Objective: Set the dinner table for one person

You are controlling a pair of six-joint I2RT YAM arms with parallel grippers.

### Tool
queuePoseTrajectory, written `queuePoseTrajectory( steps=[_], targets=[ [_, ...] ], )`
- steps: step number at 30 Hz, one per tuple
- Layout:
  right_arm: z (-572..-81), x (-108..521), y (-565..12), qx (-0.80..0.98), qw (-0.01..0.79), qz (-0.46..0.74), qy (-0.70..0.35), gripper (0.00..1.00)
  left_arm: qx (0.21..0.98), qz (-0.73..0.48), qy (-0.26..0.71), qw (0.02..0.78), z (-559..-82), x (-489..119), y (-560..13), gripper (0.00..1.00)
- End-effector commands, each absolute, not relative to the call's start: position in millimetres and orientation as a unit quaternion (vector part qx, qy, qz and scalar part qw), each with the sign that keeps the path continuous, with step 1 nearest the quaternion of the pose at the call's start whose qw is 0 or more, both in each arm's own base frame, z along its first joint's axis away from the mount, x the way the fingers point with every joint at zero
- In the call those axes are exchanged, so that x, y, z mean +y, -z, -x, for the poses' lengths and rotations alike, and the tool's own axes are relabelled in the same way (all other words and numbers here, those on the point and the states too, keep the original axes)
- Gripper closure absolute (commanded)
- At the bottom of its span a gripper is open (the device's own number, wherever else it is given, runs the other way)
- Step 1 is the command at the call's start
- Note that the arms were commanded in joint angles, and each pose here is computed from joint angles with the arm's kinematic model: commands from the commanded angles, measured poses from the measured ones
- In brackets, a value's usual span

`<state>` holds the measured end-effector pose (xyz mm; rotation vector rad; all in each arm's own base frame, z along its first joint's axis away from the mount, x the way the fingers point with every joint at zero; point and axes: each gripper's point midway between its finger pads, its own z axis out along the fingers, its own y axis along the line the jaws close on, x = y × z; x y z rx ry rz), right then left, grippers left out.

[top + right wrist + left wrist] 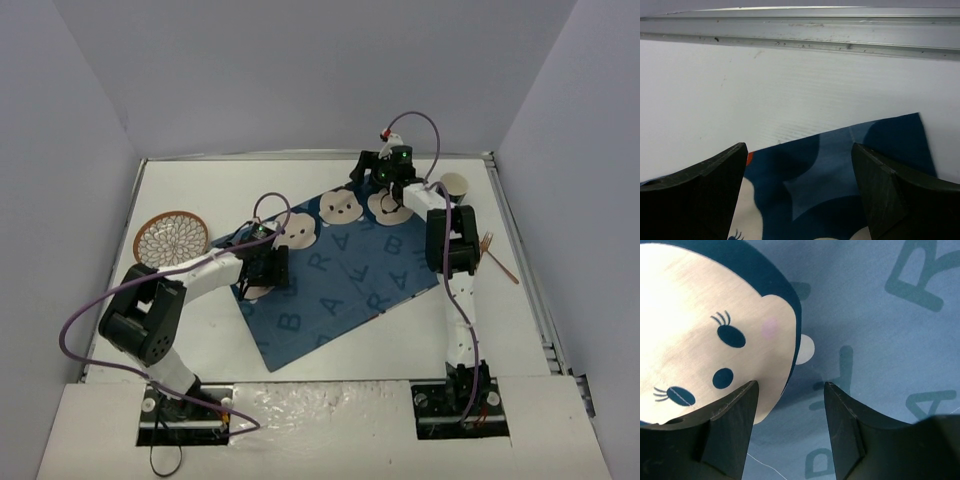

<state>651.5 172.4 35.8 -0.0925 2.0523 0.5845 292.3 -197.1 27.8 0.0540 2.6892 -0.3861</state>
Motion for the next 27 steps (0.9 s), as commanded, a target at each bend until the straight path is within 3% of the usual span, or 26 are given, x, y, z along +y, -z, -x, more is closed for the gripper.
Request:
queuePoseTrajectory(
  steps=[1,4,8,12,17,22,27],
  targets=[
    [-676,162,-69,0.823,0.518,0.028,-0.232,0.18,0.990,-0.005,0.094,0.103,-234,-171,2,0.48],
    [-679,163,-78,0.819,0.521,0.036,-0.236,0.18,0.987,-0.008,0.105,0.117,-244,-178,-10,0.42],
    [-676,171,-128,0.801,0.547,0.062,-0.237,0.18,0.979,-0.023,0.125,0.161,-277,-194,-51,0.22],
    [-655,170,-191,0.784,0.577,0.069,-0.219,0.18,0.956,-0.037,0.155,0.244,-335,-215,-126,0.12],
    [-610,155,-222,0.789,0.582,0.029,-0.196,0.17,0.933,-0.032,0.180,0.311,-388,-221,-177,0.10],
    [-546,130,-198,0.808,0.547,-0.078,-0.204,0.17,0.921,-0.009,0.229,0.314,-448,-230,-158,0.12],
    [-483,119,-147,0.827,0.494,-0.152,-0.219,0.16,0.923,-0.009,0.241,0.300,-479,-239,-129,0.24]
  ],
)
